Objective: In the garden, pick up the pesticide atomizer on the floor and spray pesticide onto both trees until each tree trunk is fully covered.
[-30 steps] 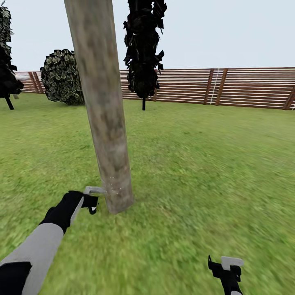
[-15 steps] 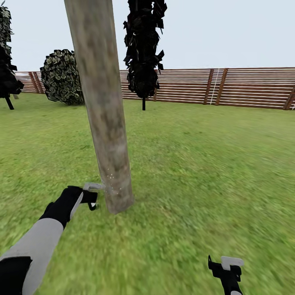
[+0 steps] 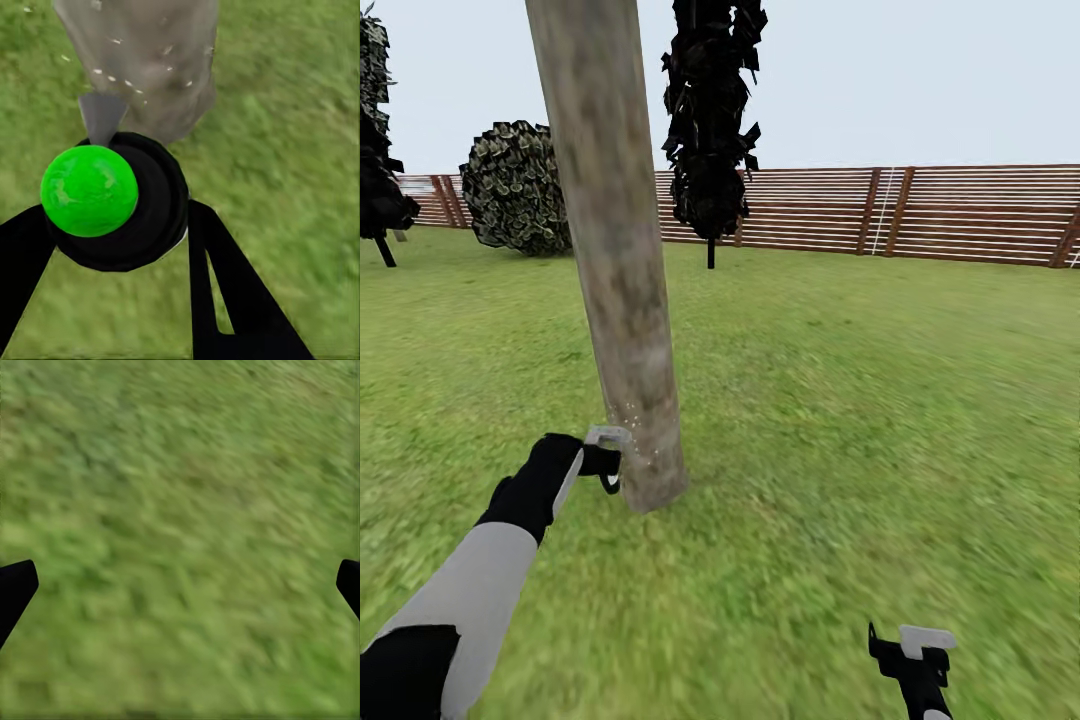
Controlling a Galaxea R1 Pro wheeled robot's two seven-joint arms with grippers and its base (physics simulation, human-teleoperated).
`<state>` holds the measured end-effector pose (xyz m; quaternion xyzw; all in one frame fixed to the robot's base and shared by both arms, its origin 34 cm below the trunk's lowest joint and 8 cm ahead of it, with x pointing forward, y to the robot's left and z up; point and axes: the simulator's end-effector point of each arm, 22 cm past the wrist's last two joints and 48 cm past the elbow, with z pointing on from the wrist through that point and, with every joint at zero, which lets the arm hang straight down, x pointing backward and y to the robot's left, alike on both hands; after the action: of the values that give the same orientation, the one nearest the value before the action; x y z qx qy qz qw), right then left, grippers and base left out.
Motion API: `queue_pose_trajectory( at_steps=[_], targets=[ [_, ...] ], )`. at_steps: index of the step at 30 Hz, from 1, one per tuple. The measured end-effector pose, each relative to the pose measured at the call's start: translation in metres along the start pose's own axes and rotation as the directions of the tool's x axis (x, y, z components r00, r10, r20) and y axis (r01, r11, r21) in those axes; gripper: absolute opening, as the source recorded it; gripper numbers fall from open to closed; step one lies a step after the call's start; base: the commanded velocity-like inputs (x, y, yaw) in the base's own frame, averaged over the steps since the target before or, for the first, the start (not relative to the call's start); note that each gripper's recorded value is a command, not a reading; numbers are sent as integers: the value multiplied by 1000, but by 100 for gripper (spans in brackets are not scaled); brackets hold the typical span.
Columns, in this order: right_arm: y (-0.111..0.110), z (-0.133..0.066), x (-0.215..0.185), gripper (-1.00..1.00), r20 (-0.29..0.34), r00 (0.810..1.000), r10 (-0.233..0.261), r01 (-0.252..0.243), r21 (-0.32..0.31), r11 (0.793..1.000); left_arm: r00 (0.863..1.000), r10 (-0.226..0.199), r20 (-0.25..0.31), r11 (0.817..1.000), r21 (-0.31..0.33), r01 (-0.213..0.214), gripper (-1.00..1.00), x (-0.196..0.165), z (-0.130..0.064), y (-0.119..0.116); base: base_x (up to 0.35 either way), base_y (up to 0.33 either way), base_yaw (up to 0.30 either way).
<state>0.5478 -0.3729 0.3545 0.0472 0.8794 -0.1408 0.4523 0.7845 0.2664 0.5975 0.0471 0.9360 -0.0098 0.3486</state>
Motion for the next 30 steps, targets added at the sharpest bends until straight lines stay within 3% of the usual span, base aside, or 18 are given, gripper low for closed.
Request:
queue_pose_trajectory(
  at_steps=[5,6,13,30],
  targets=[
    [0,0,0,100,0,1000,0,0,0,1000,1000,-10,-14,995,-95,9,-100,5,-10,68,0,0,0],
    [0,0,0,100,0,1000,0,0,0,1000,1000,-15,-17,995,-95,13,-100,7,-10,71,0,0,0],
    [1,0,0,100,0,1000,1,-1,-1,1000,1000,-13,2,996,-88,14,-100,2,-13,66,34,-50,159],
    [0,0,0,100,0,1000,0,0,2,1000,1000,-11,8,996,-93,11,-100,0,-14,67,68,-255,7]
  ],
)
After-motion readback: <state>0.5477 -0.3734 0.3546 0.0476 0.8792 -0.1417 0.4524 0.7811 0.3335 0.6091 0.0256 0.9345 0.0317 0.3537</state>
